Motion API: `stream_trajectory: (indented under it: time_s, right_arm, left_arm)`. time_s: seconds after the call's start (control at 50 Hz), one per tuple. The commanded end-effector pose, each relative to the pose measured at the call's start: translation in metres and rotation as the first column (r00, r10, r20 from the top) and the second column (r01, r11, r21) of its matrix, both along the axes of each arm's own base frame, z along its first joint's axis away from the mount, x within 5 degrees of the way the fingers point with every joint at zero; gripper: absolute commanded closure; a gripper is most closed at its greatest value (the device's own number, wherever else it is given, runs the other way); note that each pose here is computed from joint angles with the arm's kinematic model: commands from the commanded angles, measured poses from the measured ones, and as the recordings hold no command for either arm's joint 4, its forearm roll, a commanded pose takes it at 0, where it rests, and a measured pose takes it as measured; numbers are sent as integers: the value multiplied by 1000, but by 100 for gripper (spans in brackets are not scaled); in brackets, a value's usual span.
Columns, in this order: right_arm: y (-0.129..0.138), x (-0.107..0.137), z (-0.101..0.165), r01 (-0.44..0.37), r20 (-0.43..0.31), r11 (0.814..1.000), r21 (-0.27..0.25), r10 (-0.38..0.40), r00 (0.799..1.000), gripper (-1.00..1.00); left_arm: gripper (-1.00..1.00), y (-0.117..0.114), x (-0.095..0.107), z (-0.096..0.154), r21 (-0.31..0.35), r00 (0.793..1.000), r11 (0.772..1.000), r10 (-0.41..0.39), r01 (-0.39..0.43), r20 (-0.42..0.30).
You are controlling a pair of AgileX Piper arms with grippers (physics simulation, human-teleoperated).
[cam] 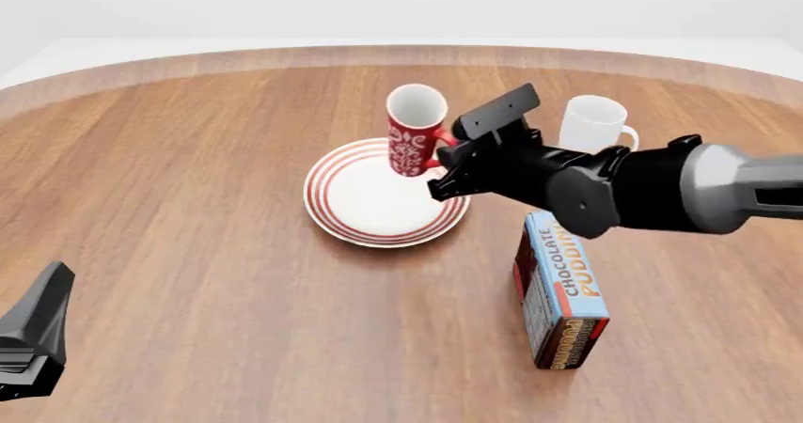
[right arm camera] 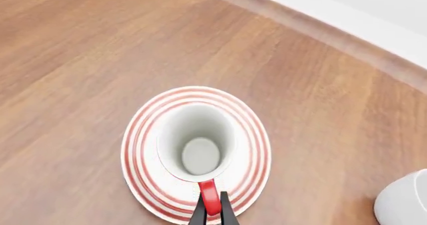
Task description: Pick up the red mug and put it on the plate
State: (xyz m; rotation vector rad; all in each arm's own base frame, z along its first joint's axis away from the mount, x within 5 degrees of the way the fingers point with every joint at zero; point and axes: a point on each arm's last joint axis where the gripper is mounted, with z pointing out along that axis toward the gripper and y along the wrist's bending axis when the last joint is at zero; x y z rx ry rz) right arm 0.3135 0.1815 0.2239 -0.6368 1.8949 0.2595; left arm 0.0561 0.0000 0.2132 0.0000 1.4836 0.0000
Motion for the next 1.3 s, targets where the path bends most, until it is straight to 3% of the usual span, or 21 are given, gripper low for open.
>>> stream_trajectory:
  time_s: [0.02,0.54,1.3]
  right_arm:
    - [10,14,-9,3,-6,1000,11,-3,1000,100]
    - [18,42,-28,15,-8,1000,-5,-15,1000,100]
    - [37,63,-59,2,-44,1000,-20,-3,999,100]
  left_arm:
    - [-100,0,0,0,0,1000,1000,0,0,0]
    - [-100,0,0,0,0,1000,1000,0,0,0]
    - [-100,0,0,0,0,1000,1000,0,0,0]
